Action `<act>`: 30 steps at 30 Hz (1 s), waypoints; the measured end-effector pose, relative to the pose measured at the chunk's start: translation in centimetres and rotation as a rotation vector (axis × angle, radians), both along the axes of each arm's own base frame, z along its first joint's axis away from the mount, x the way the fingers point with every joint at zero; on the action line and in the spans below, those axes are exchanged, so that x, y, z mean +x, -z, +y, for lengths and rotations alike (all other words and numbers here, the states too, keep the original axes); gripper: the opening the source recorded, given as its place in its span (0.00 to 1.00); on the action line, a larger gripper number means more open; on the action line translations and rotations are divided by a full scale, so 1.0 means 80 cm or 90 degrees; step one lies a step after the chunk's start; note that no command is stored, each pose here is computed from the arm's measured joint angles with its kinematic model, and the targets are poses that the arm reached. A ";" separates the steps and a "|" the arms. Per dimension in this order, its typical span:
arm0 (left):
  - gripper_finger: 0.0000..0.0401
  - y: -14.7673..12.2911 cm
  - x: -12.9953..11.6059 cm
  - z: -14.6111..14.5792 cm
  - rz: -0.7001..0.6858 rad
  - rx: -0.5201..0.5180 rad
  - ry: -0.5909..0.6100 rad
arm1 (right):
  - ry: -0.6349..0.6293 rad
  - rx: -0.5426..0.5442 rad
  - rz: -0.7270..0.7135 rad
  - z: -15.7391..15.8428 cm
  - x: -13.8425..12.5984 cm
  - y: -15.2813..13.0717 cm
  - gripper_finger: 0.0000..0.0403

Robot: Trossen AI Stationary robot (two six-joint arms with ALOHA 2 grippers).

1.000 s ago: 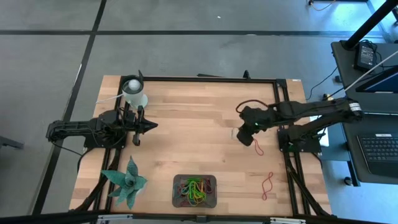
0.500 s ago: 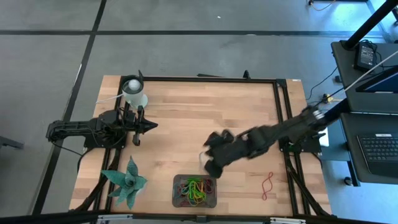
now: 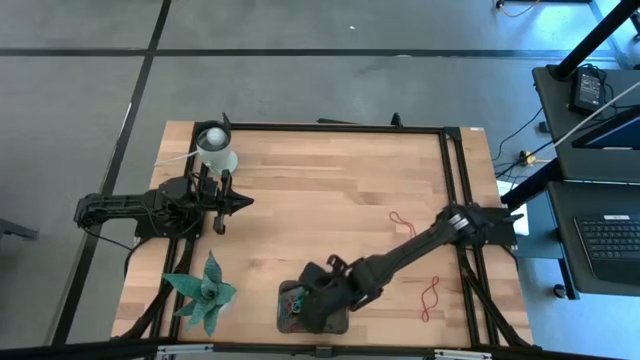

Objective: Pick and place rubber bands into bin
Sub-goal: Put the blue rubber band into the black bin

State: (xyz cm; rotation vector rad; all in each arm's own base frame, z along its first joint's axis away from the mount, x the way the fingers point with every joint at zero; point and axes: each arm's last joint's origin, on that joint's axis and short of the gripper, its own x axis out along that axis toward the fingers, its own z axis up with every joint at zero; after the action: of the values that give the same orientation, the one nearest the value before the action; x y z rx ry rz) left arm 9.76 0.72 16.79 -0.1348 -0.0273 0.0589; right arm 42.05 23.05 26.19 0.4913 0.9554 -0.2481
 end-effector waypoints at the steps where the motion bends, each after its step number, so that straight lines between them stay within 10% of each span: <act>1: 0.00 0.000 0.000 0.000 0.000 0.000 0.000 | 0.003 0.006 0.012 0.004 0.001 0.009 0.00; 18: 0.00 0.000 0.000 0.000 0.000 0.000 0.000 | 0.035 0.056 0.189 0.021 0.010 0.109 0.00; 30: 0.00 0.000 0.000 0.000 0.000 0.000 0.000 | 0.034 0.055 0.200 0.020 0.009 0.111 0.09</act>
State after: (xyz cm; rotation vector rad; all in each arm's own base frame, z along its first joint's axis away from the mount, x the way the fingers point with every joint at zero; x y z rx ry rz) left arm 9.76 0.72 16.79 -0.1348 -0.0275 0.0588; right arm 42.78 24.68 17.28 0.5678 1.2640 -0.3410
